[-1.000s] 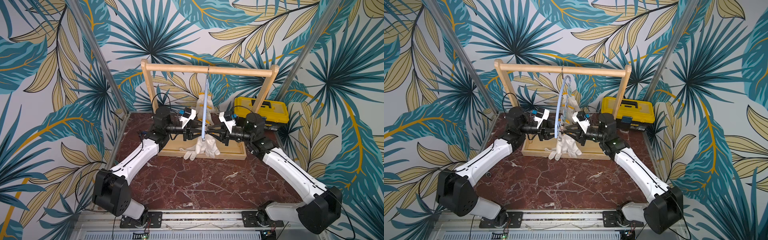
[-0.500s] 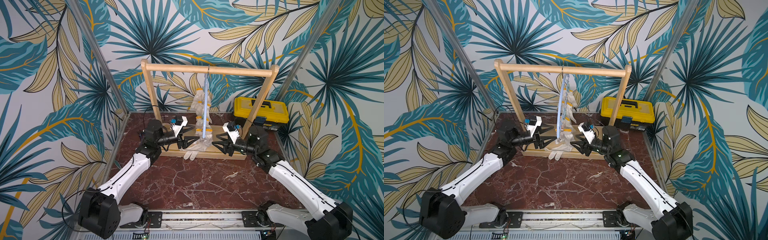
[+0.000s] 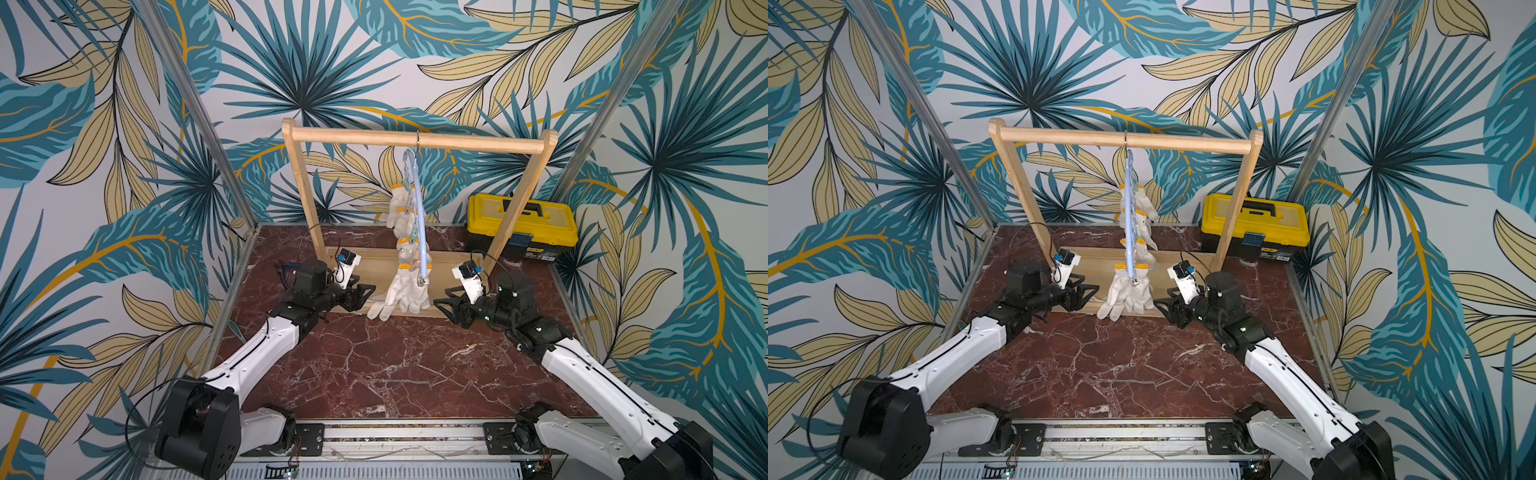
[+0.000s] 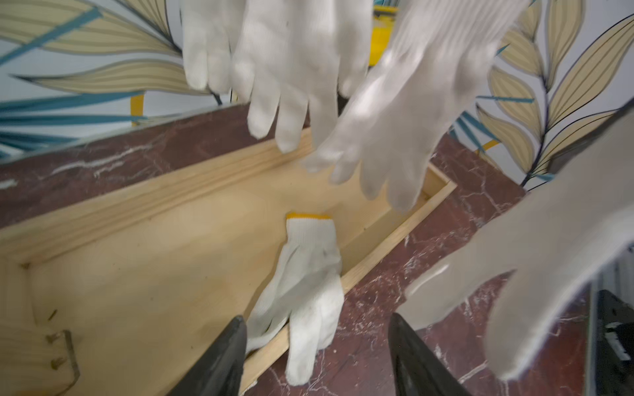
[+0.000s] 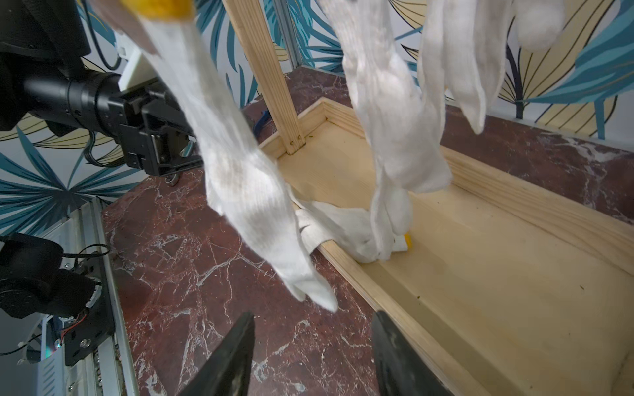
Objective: Clip the gloves onto a hanger to dry
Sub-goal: Clamp the glove onto the hanger, then pick up the glove from the clothesline.
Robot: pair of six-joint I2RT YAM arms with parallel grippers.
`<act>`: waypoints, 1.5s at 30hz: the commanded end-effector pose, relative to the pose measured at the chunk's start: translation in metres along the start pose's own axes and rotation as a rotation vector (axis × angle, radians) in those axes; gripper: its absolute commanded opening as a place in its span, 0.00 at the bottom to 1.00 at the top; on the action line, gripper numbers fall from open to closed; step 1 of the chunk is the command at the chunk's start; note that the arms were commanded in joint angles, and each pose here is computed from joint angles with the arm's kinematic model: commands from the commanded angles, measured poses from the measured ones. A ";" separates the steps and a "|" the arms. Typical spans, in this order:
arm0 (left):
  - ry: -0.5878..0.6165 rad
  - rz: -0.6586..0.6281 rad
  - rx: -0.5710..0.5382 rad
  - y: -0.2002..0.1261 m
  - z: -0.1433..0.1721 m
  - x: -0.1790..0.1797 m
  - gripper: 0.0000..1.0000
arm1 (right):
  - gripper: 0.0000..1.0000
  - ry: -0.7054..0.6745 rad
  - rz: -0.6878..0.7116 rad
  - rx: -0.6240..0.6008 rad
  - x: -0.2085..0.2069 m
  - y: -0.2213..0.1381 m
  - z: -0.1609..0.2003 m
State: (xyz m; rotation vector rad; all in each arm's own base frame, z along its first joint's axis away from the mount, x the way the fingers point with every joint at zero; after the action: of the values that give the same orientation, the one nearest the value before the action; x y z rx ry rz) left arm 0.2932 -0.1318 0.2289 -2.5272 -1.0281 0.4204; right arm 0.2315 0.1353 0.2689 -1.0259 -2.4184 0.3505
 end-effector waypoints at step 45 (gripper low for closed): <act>-0.048 0.029 0.443 0.075 0.021 0.040 0.44 | 0.56 0.087 0.005 -0.004 -0.005 -0.001 0.019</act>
State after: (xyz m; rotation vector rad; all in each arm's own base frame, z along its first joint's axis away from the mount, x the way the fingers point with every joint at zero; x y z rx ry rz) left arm 0.3496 -0.1421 0.1587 -2.0895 -0.8387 0.6721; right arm 0.2241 0.1296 0.2559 -1.0492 -2.3368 0.3049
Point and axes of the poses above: each gripper's point midway between its finger pads, its own y axis out along the fingers, its own x axis along the line the jaws close on, z = x × y, the point moved 9 cm from there along -y, back along the fingers, and after that the axes turned 8 degrees about y, right-handed, at the moved point
